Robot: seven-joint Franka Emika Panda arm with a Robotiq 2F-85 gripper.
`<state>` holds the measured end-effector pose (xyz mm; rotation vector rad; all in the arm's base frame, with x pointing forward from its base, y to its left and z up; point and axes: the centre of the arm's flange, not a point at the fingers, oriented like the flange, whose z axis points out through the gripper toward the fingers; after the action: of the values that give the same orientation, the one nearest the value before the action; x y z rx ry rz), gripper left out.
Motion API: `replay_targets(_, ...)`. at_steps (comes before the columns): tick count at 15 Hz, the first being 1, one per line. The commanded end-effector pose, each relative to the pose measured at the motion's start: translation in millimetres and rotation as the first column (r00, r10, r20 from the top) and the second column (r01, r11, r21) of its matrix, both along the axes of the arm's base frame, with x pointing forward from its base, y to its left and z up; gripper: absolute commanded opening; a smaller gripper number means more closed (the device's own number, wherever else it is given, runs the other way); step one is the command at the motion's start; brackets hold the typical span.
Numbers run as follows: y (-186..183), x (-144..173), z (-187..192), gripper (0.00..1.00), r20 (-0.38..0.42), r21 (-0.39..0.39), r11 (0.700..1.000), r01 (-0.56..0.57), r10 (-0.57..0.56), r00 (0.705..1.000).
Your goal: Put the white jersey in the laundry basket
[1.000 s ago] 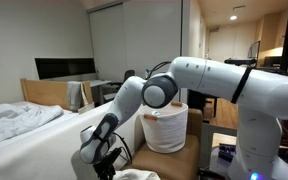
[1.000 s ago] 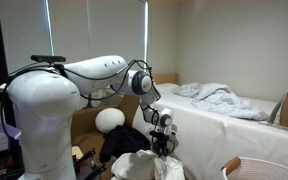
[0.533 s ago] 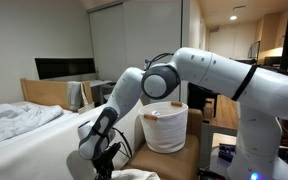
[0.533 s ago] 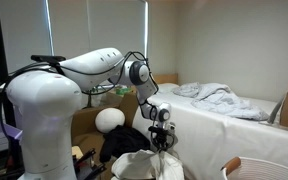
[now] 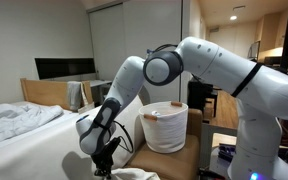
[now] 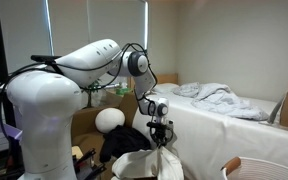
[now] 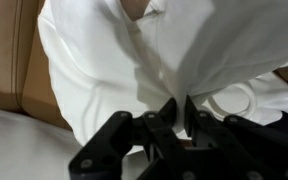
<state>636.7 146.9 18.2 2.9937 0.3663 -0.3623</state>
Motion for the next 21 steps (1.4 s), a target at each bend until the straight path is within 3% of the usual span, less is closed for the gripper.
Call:
replay_targets(1,-7,-29,56,0.11,0.029,0.033,0.999,-0.010,0.009,1.000)
replay_targets(7,-2,-34,124,0.11,0.050,0.051,0.999,-0.014,0.012,0.999)
replay_targets(11,-3,-40,149,0.08,0.076,0.060,0.998,-0.016,0.011,0.997)
replay_targets(12,-7,-41,150,0.34,0.080,0.060,0.998,-0.011,0.006,0.997)
replay_targets(14,-13,-45,148,0.34,0.076,0.052,0.999,-0.001,-0.003,0.997)
replay_targets(21,-40,-59,114,0.77,0.027,0.057,0.998,0.023,-0.025,0.999)
